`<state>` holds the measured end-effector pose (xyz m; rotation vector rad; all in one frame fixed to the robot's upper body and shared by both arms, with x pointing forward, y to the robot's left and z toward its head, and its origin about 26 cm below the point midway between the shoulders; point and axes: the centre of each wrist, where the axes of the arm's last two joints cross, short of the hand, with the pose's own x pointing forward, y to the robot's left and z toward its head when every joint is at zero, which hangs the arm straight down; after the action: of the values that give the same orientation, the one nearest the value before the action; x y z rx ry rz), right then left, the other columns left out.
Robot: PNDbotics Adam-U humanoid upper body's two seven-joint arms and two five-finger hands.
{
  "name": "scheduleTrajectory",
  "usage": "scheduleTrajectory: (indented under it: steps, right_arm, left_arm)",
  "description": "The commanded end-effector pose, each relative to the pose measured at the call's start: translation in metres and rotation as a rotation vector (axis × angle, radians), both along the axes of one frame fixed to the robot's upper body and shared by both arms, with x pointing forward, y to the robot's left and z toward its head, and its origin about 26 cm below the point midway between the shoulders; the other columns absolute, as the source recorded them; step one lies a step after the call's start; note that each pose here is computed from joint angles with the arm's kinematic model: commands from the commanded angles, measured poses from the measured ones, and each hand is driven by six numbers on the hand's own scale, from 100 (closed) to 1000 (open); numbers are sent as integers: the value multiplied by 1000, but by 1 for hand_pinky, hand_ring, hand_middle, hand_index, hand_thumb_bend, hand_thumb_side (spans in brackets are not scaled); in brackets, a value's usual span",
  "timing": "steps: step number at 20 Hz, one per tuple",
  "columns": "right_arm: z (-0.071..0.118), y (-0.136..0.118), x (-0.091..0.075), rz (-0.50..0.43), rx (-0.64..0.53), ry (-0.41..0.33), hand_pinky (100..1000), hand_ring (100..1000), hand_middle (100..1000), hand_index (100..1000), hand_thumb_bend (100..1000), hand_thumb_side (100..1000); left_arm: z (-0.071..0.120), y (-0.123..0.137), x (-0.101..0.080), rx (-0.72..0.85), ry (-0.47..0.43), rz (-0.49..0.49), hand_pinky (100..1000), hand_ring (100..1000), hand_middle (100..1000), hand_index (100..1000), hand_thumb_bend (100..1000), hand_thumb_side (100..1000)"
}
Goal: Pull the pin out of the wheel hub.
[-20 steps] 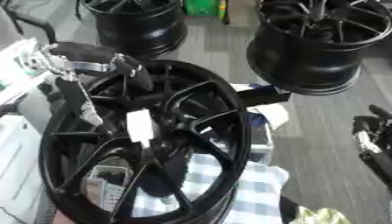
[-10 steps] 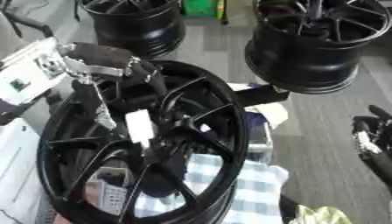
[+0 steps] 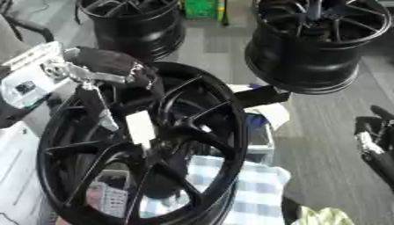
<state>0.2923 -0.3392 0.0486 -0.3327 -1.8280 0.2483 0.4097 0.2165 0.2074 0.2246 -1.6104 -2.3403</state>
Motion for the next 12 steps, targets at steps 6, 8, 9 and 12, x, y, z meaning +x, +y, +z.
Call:
scheduleTrajectory:
  steps: [6,8,9,12]
  right_arm:
    - [8,-5,2,3,-31,-17,806,803,729,935,100,466]
    - [8,-5,2,4,-31,-17,806,803,729,935,100,465]
    - [8,-5,2,4,-31,-17,806,803,729,935,100,465]
    - [9,-5,2,5,-32,-17,806,802,728,935,100,464]
  left_arm:
    - [6,3,2,355,-18,-334,801,722,695,777,481,238]
    - [5,4,2,339,-8,-336,802,719,691,774,475,246]
    - [5,3,2,331,-2,-338,805,719,694,777,467,257]
    - [2,1,0,308,27,-351,809,723,702,784,481,277]
